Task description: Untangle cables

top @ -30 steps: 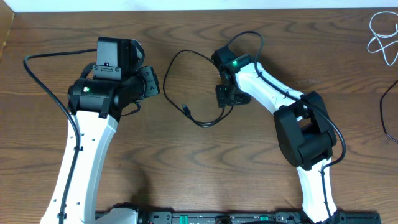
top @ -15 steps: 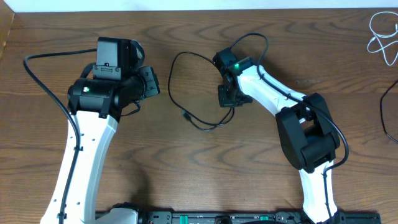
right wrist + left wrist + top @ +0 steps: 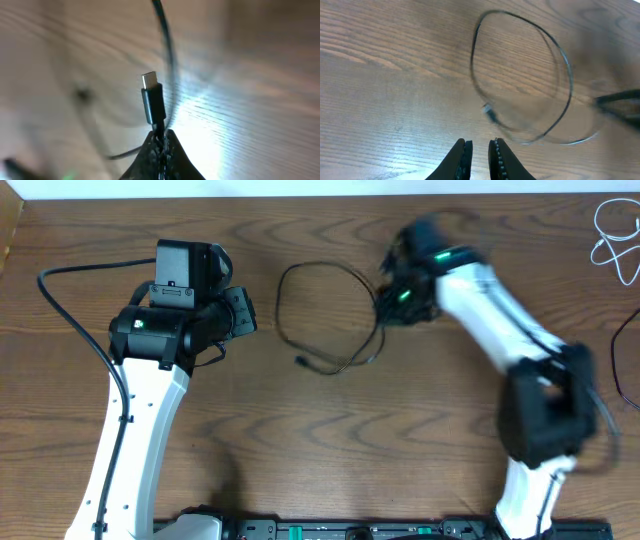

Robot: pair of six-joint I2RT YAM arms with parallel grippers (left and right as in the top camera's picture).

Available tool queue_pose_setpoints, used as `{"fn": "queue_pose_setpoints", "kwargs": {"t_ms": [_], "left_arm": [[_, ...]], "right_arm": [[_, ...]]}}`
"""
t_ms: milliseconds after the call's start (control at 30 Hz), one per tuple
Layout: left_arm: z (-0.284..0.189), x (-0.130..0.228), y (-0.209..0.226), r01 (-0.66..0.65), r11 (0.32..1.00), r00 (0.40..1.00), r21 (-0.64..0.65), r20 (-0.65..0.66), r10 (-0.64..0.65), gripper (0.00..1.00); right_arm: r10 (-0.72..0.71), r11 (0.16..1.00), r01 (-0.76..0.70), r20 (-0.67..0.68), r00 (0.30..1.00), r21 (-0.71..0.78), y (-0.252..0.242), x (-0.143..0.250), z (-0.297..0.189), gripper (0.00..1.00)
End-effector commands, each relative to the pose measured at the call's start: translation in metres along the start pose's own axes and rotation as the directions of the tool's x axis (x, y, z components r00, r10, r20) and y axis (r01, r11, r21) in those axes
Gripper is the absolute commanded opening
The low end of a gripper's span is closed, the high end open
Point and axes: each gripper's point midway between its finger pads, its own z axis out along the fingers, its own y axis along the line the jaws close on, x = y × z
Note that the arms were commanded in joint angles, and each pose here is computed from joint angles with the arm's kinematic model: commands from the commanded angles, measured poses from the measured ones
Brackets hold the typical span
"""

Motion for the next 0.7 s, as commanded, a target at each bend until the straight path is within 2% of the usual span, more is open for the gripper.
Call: {"fn": "queue_pose_setpoints", "kwargs": {"t_ms": [0, 100, 167, 367, 467, 567, 667], "left_arm": [[-0.003, -0.002, 0.003, -0.006, 1.000, 1.000, -0.013, 0.011, 0.006, 0.17], [-0.003, -0.002, 0.003, -0.006, 1.000, 1.000, -0.013, 0.011, 0.006, 0.17], [-0.003, -0.002, 0.003, -0.006, 1.000, 1.000, -0.013, 0.011, 0.006, 0.21], [-0.003, -0.002, 0.003, -0.006, 1.000, 1.000, -0.013, 0.011, 0.006, 0.21], [-0.003, -0.002, 0.003, -0.006, 1.000, 1.000, -0.013, 0.011, 0.006, 0.21], [-0.003, -0.002, 0.003, -0.006, 1.000, 1.000, -0.013, 0.011, 0.006, 0.21], [-0.003, -0.002, 0.003, -0.006, 1.000, 1.000, -0.013, 0.011, 0.006, 0.21]], "right_arm": [[-0.042, 0.990, 0.068, 0.202, 0.978, -0.124, 0.015, -0.030, -0.091, 0.01], [-0.003, 0.993, 0.042, 0.330, 0.944, -0.111, -0.008, -0.044, -0.142, 0.01], [0.025, 0.996, 0.014, 0.407, 0.913, -0.092, -0.027, -0.050, -0.175, 0.01], [0.116, 0.993, -0.112, 0.602, 0.790, -0.045, -0.090, -0.057, -0.260, 0.01], [0.154, 0.982, -0.185, 0.711, 0.686, -0.034, -0.124, -0.060, -0.307, 0.01], [0.191, 0.955, -0.295, 0.828, 0.528, -0.032, -0.164, -0.059, -0.366, 0.01], [0.185, 0.920, -0.392, 0.898, 0.400, -0.015, -0.196, -0.052, -0.412, 0.01]]}}
